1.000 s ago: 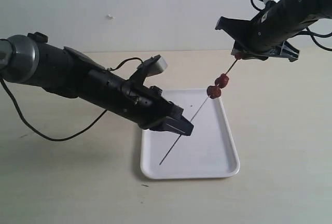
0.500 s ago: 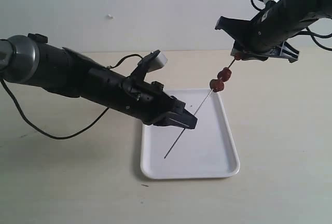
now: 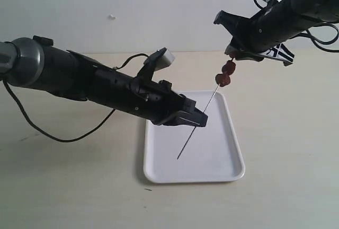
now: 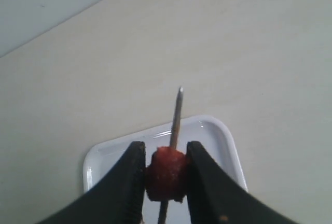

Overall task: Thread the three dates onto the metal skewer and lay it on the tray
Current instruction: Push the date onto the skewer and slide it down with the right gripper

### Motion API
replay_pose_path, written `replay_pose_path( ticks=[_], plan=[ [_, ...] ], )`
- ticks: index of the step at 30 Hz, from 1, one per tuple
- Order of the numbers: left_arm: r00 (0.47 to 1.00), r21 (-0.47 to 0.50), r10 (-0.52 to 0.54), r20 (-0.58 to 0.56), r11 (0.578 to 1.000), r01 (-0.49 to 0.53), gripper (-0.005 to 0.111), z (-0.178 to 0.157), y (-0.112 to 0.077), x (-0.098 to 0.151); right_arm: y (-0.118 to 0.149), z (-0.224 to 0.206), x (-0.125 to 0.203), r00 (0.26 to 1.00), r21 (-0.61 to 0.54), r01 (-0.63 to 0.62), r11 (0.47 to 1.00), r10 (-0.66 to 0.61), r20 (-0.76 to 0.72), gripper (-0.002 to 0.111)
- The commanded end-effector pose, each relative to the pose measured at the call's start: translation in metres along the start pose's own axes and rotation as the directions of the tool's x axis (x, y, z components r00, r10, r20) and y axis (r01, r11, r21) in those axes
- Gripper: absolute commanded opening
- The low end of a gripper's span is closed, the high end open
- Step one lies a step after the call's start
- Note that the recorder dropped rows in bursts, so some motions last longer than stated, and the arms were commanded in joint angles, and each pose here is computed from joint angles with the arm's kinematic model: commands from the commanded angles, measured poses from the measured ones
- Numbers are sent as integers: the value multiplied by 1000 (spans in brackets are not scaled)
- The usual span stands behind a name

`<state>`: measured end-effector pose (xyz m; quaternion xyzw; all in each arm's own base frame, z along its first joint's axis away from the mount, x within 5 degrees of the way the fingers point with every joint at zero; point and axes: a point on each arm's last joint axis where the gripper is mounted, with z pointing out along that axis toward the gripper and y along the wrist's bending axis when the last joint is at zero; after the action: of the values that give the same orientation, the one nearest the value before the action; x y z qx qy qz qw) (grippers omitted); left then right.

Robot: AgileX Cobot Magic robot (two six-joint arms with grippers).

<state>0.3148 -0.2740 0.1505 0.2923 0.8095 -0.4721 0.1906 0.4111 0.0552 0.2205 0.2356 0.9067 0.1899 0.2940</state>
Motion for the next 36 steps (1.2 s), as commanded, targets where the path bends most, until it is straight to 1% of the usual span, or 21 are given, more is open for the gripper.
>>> replay_pose_path(
  ticks=[1,4,9,16,18,22,24,28,31,36],
  plan=[
    [999,34,29,33,999,-30,0,2,-8,-4,2,-3,3,999,-3,18,1000,-18,-37,27],
    [999,33,24,45,999,-25,0,2,-8,-5,2,-3,4,999,-2,20,1000,-20,-42,27],
    [996,35,56,68,998,-58,0,2,-8,-7,2,-3,4,999,-1,24,1000,-24,-44,27],
    [997,32,44,67,998,-46,0,2,-8,-7,3,-3,1,999,-11,39,999,-39,-11,28],
    [998,21,27,63,999,-29,0,2,-7,-7,4,-4,0,998,-14,58,998,-58,-5,32],
    [998,-22,35,61,999,-33,0,2,-3,-7,6,-10,-2,998,-25,64,998,-64,15,49],
    [998,-25,39,57,999,-38,0,2,-3,-7,8,-15,-4,997,-33,68,997,-67,33,57],
    [998,-28,53,44,998,-52,0,2,-2,-5,13,-27,-9,993,-42,96,995,-93,74,68],
    [998,-30,65,19,997,-65,0,2,-2,-3,15,-37,-12,988,-34,122,992,-118,100,72],
    [998,-30,58,-23,998,-58,0,2,-2,1,12,-44,-15,977,18,172,985,-173,123,72]
  ],
)
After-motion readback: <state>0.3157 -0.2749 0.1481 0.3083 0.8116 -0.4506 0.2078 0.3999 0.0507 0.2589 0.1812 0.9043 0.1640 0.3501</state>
